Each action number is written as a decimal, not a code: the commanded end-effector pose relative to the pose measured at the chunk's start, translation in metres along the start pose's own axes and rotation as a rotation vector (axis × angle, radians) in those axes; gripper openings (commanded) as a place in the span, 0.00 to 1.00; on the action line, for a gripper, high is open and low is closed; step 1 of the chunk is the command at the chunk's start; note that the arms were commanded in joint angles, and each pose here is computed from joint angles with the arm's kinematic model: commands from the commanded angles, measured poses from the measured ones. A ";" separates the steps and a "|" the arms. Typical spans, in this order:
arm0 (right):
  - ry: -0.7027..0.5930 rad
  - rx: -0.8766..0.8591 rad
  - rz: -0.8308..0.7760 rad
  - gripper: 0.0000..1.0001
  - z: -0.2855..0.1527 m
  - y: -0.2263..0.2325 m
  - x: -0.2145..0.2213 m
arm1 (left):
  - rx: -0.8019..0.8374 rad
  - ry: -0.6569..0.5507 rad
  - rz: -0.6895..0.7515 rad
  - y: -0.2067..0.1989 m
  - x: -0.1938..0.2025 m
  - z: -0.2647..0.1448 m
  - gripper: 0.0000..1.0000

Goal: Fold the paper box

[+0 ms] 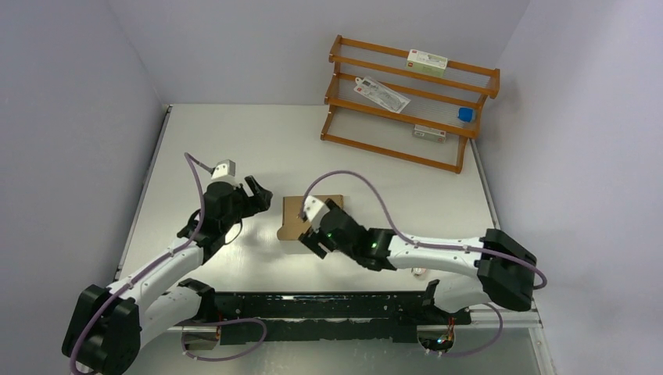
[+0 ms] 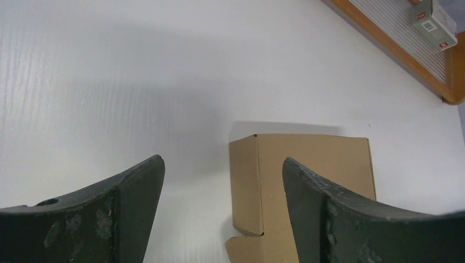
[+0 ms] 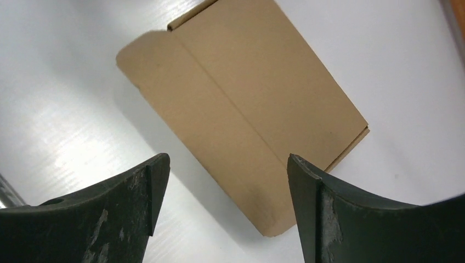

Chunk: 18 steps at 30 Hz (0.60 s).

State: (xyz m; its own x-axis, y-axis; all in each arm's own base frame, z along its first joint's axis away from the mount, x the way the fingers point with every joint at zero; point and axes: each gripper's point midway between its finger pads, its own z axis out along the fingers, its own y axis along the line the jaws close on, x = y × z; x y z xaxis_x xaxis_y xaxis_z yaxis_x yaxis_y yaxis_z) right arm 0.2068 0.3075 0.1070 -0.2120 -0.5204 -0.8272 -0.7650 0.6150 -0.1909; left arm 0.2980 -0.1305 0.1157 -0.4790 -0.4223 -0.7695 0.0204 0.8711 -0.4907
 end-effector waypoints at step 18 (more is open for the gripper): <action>0.156 0.375 -0.729 0.58 0.027 0.005 0.019 | 0.032 0.093 0.034 -0.014 -0.005 0.038 0.80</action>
State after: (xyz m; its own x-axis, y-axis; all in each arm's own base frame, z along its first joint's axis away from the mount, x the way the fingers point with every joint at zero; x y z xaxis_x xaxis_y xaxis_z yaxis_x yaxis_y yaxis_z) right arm 0.2044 0.3080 0.0538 0.1320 -0.9246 -0.3574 -0.5906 0.2162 -0.7774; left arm 0.3102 -0.1413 0.0864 -0.5939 -0.3630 -0.7180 0.0168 0.8867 -0.4621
